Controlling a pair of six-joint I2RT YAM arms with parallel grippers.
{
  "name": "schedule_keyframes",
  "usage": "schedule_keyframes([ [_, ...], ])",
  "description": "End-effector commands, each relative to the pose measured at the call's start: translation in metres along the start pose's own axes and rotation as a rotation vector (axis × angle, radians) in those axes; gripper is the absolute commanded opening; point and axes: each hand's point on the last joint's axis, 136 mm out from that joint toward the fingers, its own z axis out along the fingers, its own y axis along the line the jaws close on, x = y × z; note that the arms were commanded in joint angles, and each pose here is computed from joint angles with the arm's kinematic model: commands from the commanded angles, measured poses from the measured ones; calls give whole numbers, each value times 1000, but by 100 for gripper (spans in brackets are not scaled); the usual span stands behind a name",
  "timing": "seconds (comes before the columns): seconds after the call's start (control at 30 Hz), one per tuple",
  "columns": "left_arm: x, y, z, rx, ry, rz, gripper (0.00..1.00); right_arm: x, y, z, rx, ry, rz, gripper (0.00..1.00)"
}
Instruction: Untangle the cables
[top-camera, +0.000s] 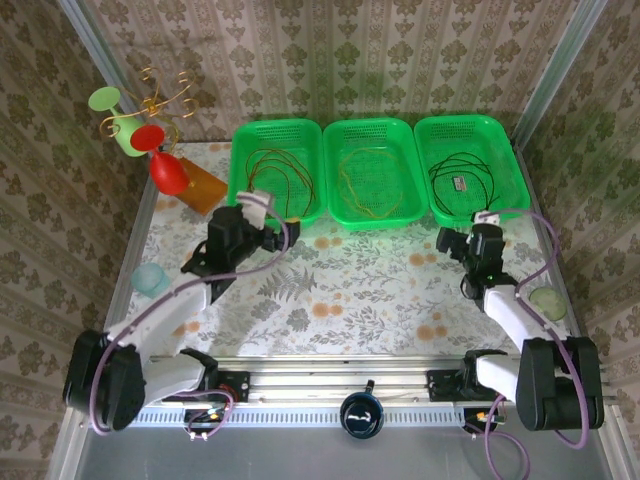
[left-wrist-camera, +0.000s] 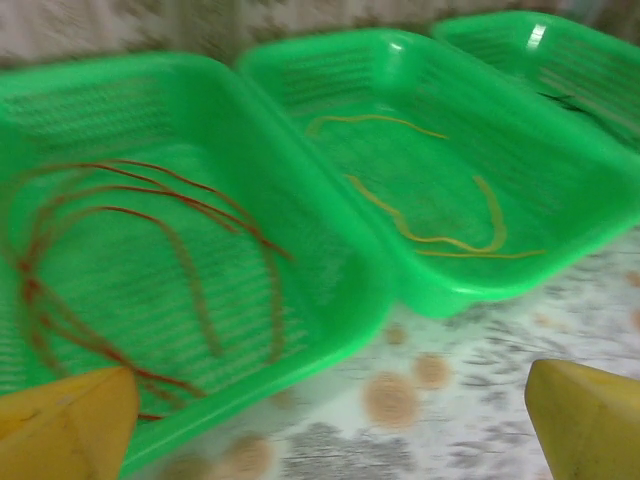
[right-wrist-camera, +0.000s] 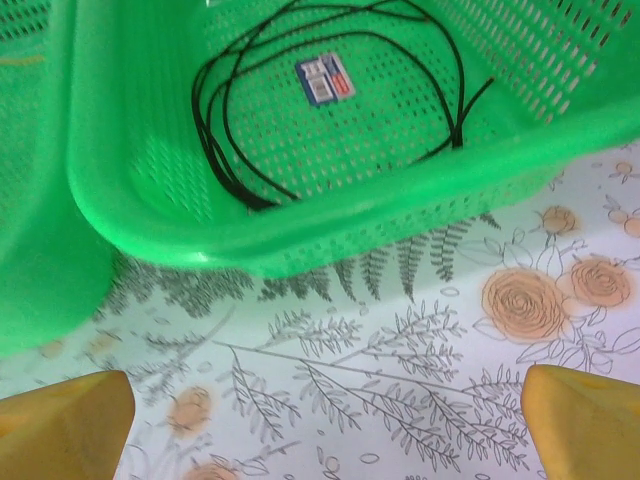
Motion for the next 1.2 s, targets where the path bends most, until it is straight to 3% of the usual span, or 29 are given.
schedule_keyframes([
  [0.0,-12,55,-23,-254,-126,126,100,-39,-3,4,40,-219,1,100],
  [0.17,7,112,-57,-466,-125,119,100,-37,12,19,14,-276,-25,100],
  [0.37,32,138,-75,-516,-148,106,100,-22,37,31,-33,-266,-134,100],
  [0.5,52,147,-67,-506,-152,61,100,-14,43,30,-73,-317,-156,100],
  [0.93,103,166,-20,-517,-116,121,100,-13,46,44,-69,-217,-166,100],
  [1.17,105,186,-11,-603,-38,84,100,-13,46,47,-97,-197,-155,100],
])
